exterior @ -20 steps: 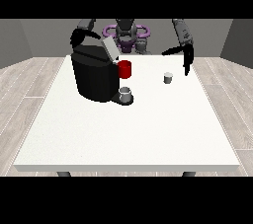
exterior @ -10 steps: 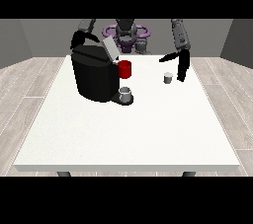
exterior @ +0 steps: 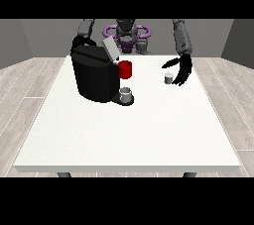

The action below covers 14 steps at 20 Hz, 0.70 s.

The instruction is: Insert the coffee pod into the coffee machine and close the lid

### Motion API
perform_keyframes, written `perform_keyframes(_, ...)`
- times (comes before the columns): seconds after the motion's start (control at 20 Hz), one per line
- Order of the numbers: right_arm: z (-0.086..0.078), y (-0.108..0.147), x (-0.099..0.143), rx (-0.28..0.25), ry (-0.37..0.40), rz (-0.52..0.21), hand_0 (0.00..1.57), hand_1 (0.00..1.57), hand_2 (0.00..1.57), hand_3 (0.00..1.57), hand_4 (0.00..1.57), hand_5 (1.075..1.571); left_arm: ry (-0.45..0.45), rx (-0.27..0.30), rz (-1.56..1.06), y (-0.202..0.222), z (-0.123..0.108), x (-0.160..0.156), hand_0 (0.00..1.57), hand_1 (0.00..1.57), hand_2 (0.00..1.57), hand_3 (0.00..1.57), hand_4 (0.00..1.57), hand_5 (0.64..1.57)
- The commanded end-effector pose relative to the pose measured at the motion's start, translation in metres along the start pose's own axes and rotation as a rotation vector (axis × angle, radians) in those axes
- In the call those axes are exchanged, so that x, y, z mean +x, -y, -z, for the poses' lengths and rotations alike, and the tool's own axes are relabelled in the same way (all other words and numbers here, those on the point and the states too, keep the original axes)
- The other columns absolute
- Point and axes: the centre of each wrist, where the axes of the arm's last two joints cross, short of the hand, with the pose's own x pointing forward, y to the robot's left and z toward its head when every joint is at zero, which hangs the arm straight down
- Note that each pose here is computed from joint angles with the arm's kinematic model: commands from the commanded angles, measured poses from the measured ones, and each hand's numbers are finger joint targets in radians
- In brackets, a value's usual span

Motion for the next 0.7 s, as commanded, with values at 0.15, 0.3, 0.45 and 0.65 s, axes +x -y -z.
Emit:
perform_keyframes(0.15, -0.006, -0.012, -0.015, 0.005, -0.018, -0.026, 0.00, 0.00, 0.00, 0.00, 0.43, 1.571, 0.006, -0.016, 0.152, 0.010, 0.007, 0.003, 0.54, 0.54, 0.69, 0.44, 0.00, 1.571)
perform_keyframes(0.3, 0.010, -0.021, 0.007, 0.025, 0.023, -0.022, 0.00, 0.00, 0.00, 0.00, 0.43, 1.571, 0.051, 0.056, 0.201, -0.003, 0.019, 0.020, 0.65, 0.65, 0.79, 0.53, 0.00, 1.571)
perform_keyframes(0.45, -0.006, -0.006, -0.001, 0.049, -0.019, -0.006, 0.00, 0.00, 0.00, 0.00, 0.45, 1.571, 0.016, 0.095, 0.190, -0.007, 0.007, -0.010, 0.72, 0.72, 0.85, 0.62, 0.15, 1.571)
perform_keyframes(0.65, 0.010, -0.016, 0.019, 0.009, -0.016, -0.011, 0.00, 0.00, 0.00, 0.00, 0.52, 1.571, 0.068, 0.122, 0.221, 0.003, 0.011, -0.009, 0.84, 0.84, 0.97, 0.74, 0.39, 1.571)
